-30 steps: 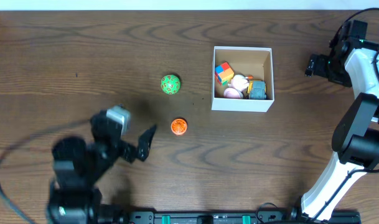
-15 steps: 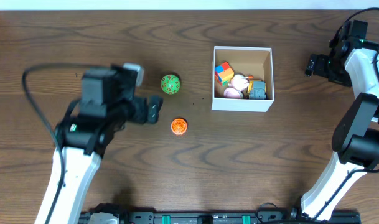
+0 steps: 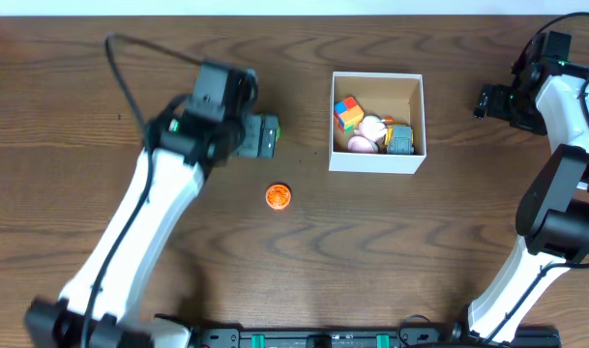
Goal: Pack container
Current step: 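Move the left gripper forward over the green numbered ball, then lower the left gripper and close it on the green ball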
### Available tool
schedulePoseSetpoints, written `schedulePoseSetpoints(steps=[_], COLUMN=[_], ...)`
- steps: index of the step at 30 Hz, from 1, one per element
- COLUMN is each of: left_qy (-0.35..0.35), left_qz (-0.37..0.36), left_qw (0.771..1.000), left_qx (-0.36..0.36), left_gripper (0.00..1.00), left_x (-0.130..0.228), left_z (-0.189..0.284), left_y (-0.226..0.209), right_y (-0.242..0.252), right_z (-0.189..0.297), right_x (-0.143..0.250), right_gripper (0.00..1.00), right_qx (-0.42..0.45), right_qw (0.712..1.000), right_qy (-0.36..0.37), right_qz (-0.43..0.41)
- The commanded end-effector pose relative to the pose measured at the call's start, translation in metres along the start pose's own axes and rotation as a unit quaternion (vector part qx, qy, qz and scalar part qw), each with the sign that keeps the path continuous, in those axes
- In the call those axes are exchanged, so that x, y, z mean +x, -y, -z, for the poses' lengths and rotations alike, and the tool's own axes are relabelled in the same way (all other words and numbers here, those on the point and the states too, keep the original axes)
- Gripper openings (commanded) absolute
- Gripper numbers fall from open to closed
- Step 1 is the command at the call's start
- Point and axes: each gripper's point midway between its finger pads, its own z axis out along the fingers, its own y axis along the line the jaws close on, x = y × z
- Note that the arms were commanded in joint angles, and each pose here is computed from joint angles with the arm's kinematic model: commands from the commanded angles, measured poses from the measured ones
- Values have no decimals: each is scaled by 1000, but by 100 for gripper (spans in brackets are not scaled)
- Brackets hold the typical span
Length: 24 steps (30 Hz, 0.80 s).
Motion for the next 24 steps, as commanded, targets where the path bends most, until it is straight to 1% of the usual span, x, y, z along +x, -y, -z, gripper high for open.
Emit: schedulePoseSetpoints(steps=[1, 4, 6, 14, 20, 24], left_qy=[9, -3, -14, -86, -119, -131], left_qz=[-3, -1, 18, 23, 20, 19], left_qw=[1000, 1000, 999, 995, 991, 989], left_qx=[-14, -19, -38, -54, -59, -61], left_gripper=[98, 98, 98, 98, 98, 98], left_x=[-36, -51, -53, -27, -12, -6], left_z=[1, -21, -39, -105, -134, -144], left_y=[1, 3, -4, -11, -13, -13], right_y=[2, 2, 2, 2, 2, 2], right_z=[-2, -2, -2, -2, -2, -2], right_x=[2, 2, 2, 2, 2, 2], right_gripper=[99, 99, 99, 99, 99, 99], right_qx=[1, 1, 1, 1, 1, 1], right_qw=[1000, 1000, 1000, 1000, 1000, 1000], right_qy=[-4, -4, -4, -4, -4, -4], right_qz=[-10, -10, -10, -10, -10, -10])
